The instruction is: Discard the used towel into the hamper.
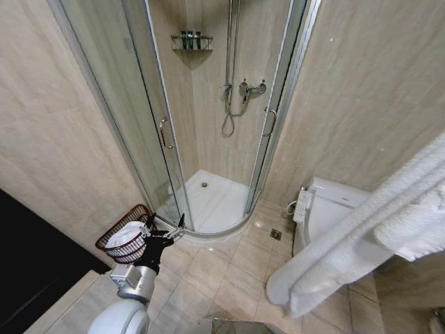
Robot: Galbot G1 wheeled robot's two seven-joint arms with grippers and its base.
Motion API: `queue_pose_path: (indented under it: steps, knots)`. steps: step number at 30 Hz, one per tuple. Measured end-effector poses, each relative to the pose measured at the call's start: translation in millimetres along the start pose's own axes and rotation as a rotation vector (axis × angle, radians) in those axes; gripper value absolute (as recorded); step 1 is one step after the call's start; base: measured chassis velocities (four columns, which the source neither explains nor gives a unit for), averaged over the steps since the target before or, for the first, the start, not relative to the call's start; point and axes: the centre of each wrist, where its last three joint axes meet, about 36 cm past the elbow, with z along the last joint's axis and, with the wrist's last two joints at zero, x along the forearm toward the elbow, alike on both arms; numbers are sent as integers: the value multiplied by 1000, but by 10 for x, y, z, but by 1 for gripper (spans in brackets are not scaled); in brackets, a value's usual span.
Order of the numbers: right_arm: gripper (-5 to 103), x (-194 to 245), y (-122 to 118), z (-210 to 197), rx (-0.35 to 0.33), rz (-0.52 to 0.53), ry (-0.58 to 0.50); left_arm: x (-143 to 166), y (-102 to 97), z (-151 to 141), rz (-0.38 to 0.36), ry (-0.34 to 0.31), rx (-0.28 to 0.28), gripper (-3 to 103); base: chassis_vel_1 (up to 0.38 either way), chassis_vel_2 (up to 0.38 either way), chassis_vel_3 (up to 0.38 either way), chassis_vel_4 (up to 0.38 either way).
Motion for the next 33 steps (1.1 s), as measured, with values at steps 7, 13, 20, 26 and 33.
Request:
queue_pose_path:
  steps: [7, 13, 20, 26, 33]
  knots:
    - [2, 9, 7, 1, -1, 0, 2, 0, 0, 0, 0, 0, 0, 100, 0, 0, 0, 0]
    - [2, 32, 23, 5, -2, -1, 8, 0, 0, 0, 0, 0, 0, 100, 0, 0, 0, 0]
    - [2, 40, 16, -4, 3, 0, 8, 0, 0, 0, 0, 0, 0, 100, 0, 0, 0, 0]
    - [2, 44, 25, -9, 1, -1, 4, 0, 0, 0, 0, 0, 0, 100, 10, 5, 8, 6]
    - [2, 45, 25, -5, 0, 0, -3, 0, 0, 0, 0, 0, 0, 100, 57, 60, 55, 56]
